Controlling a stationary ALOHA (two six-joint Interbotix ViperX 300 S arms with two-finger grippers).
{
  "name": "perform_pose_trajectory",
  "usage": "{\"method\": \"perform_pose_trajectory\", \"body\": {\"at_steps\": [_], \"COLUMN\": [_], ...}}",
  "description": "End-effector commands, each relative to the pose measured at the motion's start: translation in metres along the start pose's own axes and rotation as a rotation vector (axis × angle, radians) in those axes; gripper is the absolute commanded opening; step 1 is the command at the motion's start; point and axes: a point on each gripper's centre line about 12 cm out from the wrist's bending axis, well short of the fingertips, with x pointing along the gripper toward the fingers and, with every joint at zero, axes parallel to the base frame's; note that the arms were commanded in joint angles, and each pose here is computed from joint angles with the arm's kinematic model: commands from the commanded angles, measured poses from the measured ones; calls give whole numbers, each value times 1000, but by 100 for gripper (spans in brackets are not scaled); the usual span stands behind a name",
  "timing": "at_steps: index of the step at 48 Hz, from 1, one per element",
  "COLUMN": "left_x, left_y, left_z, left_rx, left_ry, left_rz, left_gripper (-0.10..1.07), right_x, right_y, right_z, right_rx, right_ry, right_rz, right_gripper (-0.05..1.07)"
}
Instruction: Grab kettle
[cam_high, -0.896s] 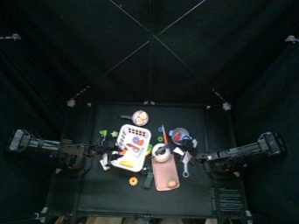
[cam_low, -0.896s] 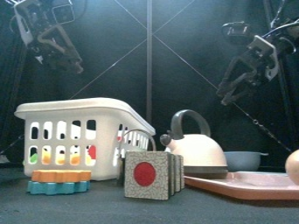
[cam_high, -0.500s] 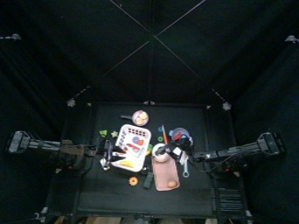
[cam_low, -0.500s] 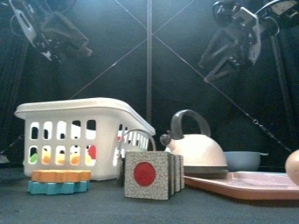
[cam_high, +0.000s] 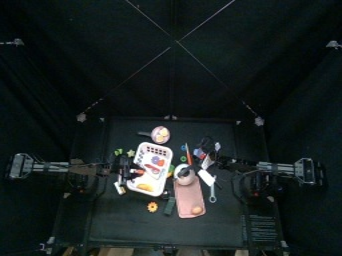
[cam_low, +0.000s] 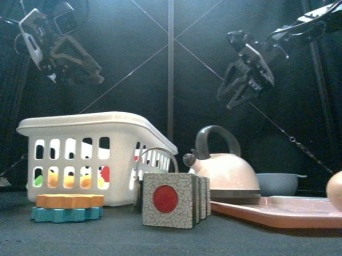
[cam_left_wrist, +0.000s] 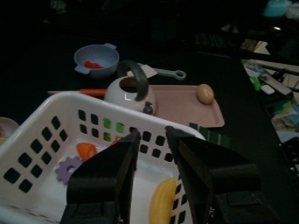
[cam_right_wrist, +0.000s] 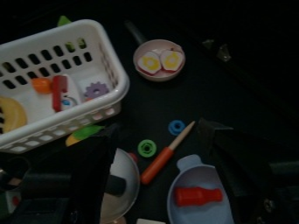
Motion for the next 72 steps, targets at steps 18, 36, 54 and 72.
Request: {"method": "perform_pose_trajectory", "body": {"at_steps": [18, 36, 54, 72], "left_x": [-6, -9, -17, -22], "left_y": [2, 3, 7, 19], "left_z": [14, -1, 1, -2], "left_rx": [107, 169, 147, 113], "left_ry": [-113, -93, -123, -125], "left_rz": [-25, -24, -3, 56], "left_gripper": [74, 74, 74, 74], "right_x": [20, 20, 28, 48], "right_y": [20, 47, 54, 59], "right_z": [40, 16, -25, -51], "right_rx": [-140, -272, -310, -335], "right_ry": [85, 156, 248, 312], "right_rz": [85, 312, 357, 356], "right_gripper": [101, 101, 101, 100]}}
